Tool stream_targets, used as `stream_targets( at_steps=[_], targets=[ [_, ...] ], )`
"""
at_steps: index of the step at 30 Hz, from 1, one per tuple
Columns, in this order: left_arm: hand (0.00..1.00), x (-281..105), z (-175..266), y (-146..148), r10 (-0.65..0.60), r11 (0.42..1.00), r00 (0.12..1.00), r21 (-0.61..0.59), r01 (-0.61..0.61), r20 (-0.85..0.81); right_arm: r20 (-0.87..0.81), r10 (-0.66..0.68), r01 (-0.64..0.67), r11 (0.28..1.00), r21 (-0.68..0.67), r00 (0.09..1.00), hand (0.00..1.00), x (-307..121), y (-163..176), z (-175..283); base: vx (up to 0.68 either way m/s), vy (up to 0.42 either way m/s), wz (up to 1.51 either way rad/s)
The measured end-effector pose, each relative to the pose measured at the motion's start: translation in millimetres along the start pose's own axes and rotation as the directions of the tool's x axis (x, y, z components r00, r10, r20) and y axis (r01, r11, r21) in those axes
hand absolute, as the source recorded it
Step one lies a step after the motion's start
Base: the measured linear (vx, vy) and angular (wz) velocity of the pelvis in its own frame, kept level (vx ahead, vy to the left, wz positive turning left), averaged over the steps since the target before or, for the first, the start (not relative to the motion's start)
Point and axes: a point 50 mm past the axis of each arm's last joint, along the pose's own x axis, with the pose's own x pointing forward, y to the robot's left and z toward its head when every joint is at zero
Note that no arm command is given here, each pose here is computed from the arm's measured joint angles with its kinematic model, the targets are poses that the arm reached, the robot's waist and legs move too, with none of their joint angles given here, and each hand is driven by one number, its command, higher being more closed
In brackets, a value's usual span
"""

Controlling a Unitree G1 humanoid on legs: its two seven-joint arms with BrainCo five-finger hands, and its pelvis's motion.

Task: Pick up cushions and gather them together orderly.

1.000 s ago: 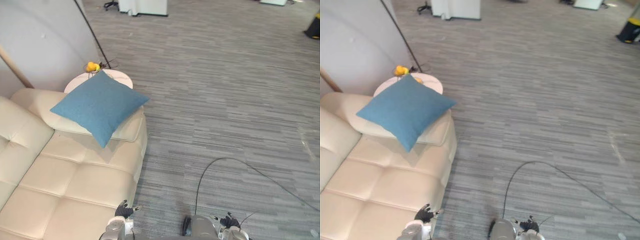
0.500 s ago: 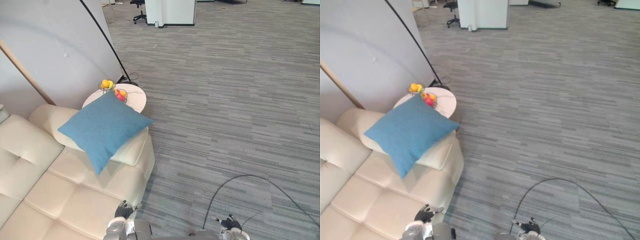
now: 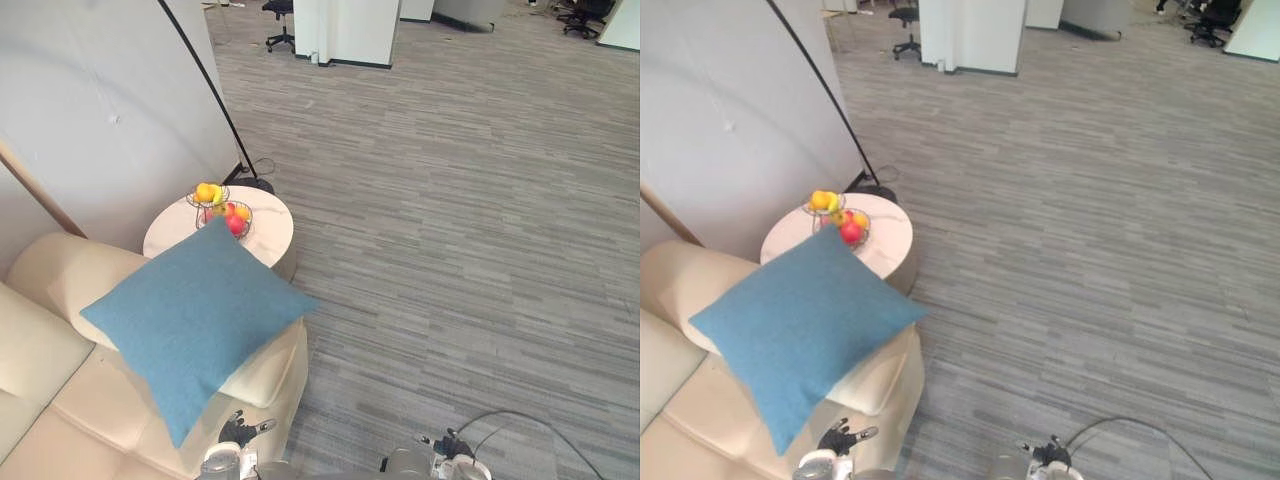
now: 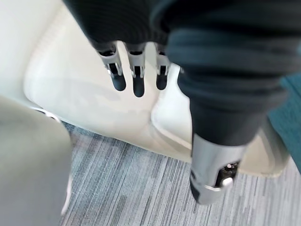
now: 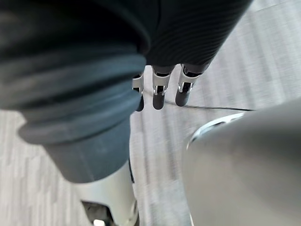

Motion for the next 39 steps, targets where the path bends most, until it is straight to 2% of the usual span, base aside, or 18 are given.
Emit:
stream_targets(
  at_steps=[4,6,10,19,32,36,39],
  targets=[
    [0.0,-0.9,-4.2,5.4,0.008,1.0,1.0,0.002,-0.008,-0.009,-0.012,-0.007,0.007,1.0,0.015,1.0,0.0,-0.8,-2.5,-4.2,0.31,-0.289,0.87],
    [0.0,-3.7,-12.5,-7.4,-0.002,0.998,0.999,-0.067,0.0,-0.036,-0.015,-0.05,0.05,0.999,0.013,0.999,0.0,0.5,-19.5,-2.5,0.33,-0.336,0.61],
    [0.0,-5.2,-11.6,-11.6,-0.001,0.993,1.0,-0.117,-0.002,-0.025,-0.011,-0.062,0.062,0.998,0.013,0.998,0.0,-0.5,-24.0,-3.7,0.23,-0.247,0.66],
    [0.0,-1.4,0.3,-6.5,-0.035,0.999,0.999,0.041,0.034,0.014,-0.06,-0.079,0.082,0.996,0.038,0.995,0.0,-3.3,-26.8,-17.1,0.16,-0.042,1.04],
    [0.0,0.1,-4.3,2.8,-0.028,0.995,0.999,0.096,0.03,-0.016,-0.043,-0.036,0.036,0.999,-0.01,0.998,0.0,-3.8,-15.3,-15.8,0.07,0.053,0.49],
    [0.0,0.8,-3.9,9.3,-0.006,0.997,1.0,0.072,0.007,-0.017,-0.05,-0.025,0.025,1.0,-0.008,0.998,0.0,-5.7,-10.6,-21.1,-0.03,-0.145,0.83],
    [0.0,-2.3,-11.1,-1.4,0.002,0.999,0.999,-0.036,-0.003,-0.035,-0.042,-0.055,0.054,0.998,-0.012,0.998,0.0,-4.4,-22.4,-17.2,0.1,-0.147,0.43]
  ],
)
